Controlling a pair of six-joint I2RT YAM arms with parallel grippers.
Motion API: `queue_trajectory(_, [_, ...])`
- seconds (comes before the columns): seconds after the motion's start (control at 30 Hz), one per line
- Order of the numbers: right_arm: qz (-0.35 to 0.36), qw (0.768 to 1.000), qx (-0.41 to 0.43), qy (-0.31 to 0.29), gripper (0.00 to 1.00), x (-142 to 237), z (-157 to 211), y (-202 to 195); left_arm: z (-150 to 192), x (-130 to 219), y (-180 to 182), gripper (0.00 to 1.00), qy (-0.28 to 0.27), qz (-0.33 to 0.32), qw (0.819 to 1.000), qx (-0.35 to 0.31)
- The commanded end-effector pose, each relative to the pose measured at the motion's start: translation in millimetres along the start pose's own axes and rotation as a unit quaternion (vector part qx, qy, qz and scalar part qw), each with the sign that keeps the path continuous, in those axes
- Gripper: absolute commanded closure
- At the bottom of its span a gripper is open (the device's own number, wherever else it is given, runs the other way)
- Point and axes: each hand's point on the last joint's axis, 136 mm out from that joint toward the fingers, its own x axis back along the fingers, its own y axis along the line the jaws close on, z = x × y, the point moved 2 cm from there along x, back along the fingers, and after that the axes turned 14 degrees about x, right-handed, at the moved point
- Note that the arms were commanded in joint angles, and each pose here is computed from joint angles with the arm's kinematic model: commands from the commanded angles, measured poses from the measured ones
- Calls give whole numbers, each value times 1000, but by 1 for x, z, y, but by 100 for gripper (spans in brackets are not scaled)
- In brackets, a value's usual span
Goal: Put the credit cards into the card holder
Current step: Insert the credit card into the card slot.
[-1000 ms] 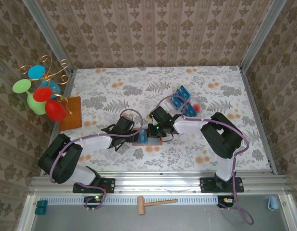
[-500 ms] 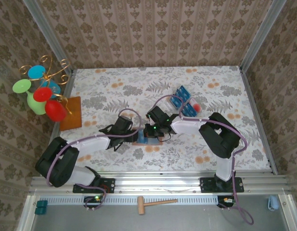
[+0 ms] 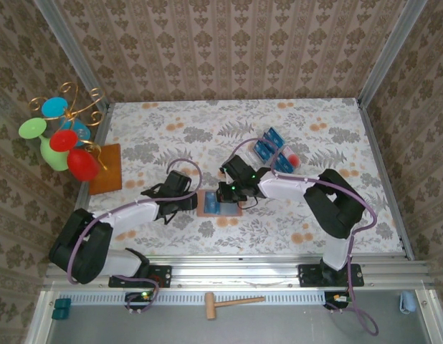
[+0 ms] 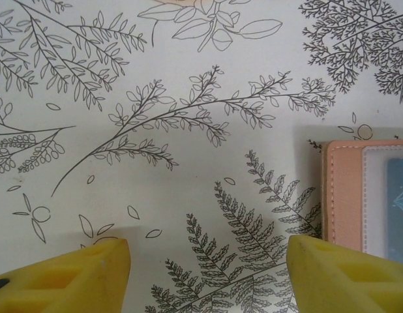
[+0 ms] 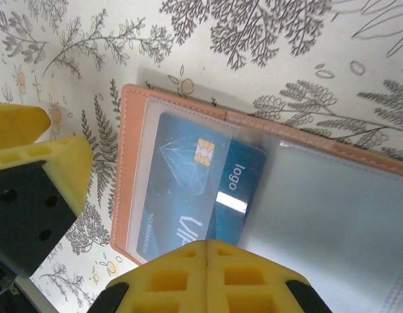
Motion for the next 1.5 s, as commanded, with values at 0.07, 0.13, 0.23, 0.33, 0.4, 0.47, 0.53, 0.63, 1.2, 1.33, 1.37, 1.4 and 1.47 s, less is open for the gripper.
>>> queue_trajectory(0.07, [25, 1000, 0, 16, 100, 2, 7, -13, 11, -9, 8, 36, 25, -17, 1000, 4])
queue_trajectory(0.13, [23, 1000, -1, 20, 100, -2, 8, -14, 13, -12, 7, 36, 31, -18, 999, 1])
queue_trajectory(0.23, [24, 999, -2, 24, 100, -5, 10, -16, 15, -16, 6, 37, 36, -16, 999, -1])
queue_trajectory(0.33, [22, 999, -3, 28, 100, -9, 11, -16, 17, -19, 6, 37, 41, -17, 999, -2])
queue_trajectory(0.4, [20, 999, -3, 32, 100, -11, 12, -15, 19, -20, 5, 37, 43, -16, 999, -4])
queue_trajectory(0.47, [20, 999, -3, 36, 100, -14, 13, -14, 20, -22, 5, 38, 46, -15, 999, -5])
queue_trajectory(0.53, [18, 999, -1, 39, 100, -17, 14, -13, 21, -23, 4, 37, 48, -15, 999, -7])
queue_trajectory(0.63, [17, 999, 0, 43, 100, -21, 14, -11, 23, -25, 3, 38, 50, -14, 999, -8])
queue_trajectory(1.2, [5, 999, 11, 47, 100, -30, 11, 4, 27, -27, -1, 38, 55, -9, 998, -15])
queue_trajectory(1.33, [4, 999, 11, 46, 100, -30, 10, 6, 27, -27, -2, 38, 56, -8, 998, -16])
queue_trajectory(1.37, [5, 999, 11, 48, 100, -31, 11, 5, 27, -27, -3, 38, 55, -7, 998, -16])
queue_trajectory(1.4, [5, 999, 11, 47, 100, -31, 11, 5, 27, -27, -3, 38, 55, -7, 998, -17])
queue_trajectory(1.47, [4, 999, 12, 47, 100, -31, 10, 6, 27, -27, -3, 39, 55, -6, 998, -17])
